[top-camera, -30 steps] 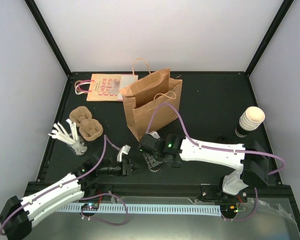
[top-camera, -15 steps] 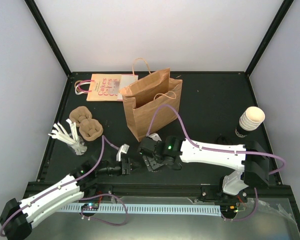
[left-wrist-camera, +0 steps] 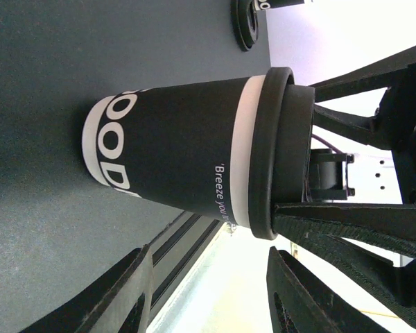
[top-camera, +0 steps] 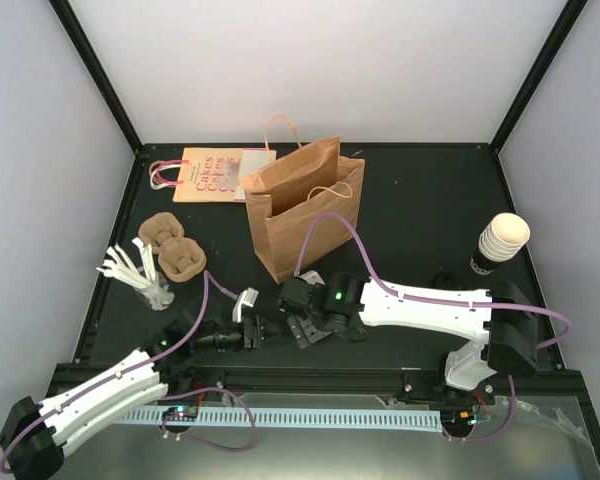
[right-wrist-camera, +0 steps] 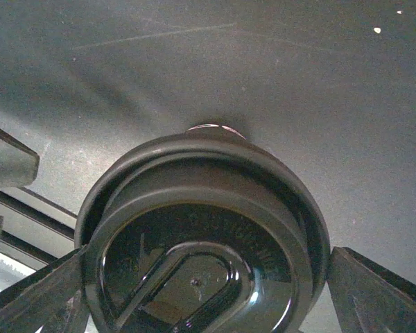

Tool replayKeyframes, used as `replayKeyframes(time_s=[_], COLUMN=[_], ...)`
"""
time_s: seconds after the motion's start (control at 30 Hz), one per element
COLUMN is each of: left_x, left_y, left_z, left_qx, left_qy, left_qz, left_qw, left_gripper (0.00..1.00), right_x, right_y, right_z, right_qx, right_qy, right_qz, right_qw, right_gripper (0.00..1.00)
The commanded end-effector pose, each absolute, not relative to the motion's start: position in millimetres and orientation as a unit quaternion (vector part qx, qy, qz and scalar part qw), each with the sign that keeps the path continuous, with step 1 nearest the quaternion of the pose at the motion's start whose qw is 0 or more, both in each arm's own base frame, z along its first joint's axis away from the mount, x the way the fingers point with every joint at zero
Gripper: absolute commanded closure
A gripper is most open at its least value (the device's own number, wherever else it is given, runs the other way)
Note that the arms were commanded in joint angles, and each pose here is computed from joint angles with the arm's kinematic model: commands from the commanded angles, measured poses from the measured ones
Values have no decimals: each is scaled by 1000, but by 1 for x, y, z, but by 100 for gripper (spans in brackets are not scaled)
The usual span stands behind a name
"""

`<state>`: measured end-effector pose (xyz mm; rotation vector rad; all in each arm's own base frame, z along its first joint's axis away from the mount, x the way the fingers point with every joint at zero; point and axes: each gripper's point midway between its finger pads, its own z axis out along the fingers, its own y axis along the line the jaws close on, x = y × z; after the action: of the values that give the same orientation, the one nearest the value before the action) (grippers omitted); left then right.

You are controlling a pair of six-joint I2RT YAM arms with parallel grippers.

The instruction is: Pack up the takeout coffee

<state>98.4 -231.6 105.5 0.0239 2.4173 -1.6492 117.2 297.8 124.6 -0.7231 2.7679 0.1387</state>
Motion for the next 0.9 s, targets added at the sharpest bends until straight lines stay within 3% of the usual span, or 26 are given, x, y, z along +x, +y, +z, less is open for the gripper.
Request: replayKeyframes(time_s=[0.0, 0.47, 0.87], left_x=[99, 127, 135], left_y=[-231, -237, -245], left_z=[106, 133, 134], left_qx=[3, -8, 1], left_qy=[822, 798, 804], left_qz=[-558, -576, -570], left_qw=[110, 179, 173], left_gripper=[52, 51, 51], right_x=[113, 113, 120], right_y=[294, 304, 304], right_z=[127, 130, 134], right_qx=[-263, -284, -287], right_qy=[956, 949, 948], right_qz=[33, 38, 40], right_qw=[129, 128, 135], right_gripper=[8, 11, 11])
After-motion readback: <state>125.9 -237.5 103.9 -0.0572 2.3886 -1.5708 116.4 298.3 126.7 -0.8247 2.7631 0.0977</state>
